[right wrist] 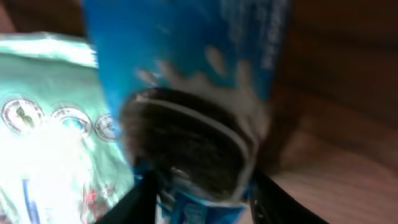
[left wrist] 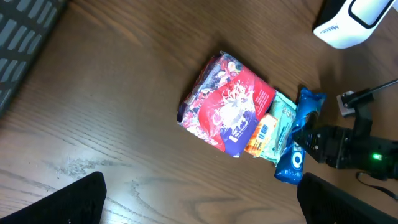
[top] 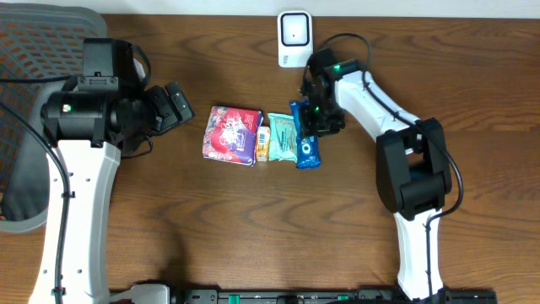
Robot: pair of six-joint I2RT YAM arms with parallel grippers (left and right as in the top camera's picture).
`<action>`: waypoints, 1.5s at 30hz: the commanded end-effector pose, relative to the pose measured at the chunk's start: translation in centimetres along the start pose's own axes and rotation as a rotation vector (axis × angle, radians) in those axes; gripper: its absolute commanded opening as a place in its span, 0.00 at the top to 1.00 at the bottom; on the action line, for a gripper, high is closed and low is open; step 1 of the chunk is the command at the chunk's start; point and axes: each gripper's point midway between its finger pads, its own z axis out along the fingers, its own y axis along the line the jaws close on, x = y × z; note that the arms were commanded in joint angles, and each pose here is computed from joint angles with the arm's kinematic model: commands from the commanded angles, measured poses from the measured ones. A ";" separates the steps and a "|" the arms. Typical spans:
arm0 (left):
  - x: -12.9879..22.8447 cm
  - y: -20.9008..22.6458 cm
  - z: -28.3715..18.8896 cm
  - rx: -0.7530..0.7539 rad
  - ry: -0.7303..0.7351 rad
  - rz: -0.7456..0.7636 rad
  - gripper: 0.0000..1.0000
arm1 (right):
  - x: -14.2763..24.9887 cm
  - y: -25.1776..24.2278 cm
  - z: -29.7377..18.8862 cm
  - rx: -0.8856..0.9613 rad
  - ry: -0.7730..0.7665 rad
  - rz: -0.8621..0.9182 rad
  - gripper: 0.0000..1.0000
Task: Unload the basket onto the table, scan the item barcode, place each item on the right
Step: 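Carry the blue bag up to the white scanner with the right gripper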
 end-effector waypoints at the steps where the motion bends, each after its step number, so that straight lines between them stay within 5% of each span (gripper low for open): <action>1: -0.2 0.1 -0.2 -0.003 -0.009 0.007 0.02 | 1.3 -1.2 1.9 0.079 0.027 0.019 0.73; 4: -0.2 0.1 -0.2 -0.003 -0.009 0.007 0.02 | 1.5 -1.2 2.3 0.079 0.029 0.025 0.99; 11: -0.2 0.1 -0.2 -0.003 -0.009 0.007 0.02 | -1.3 -0.6 -1.7 0.071 -0.058 0.008 0.99; 20: -0.2 0.1 -0.2 -0.003 -0.010 0.007 0.02 | -10.4 0.7 -10.3 0.119 -0.432 -0.047 0.99; 31: -0.2 0.1 -0.2 -0.003 -0.009 0.007 0.02 | -18.7 3.0 -15.8 -0.038 -0.841 0.065 0.99; 45: -0.2 0.1 -0.2 -0.003 -0.009 0.007 0.02 | -20.2 2.4 -15.7 -0.273 -0.836 0.200 0.99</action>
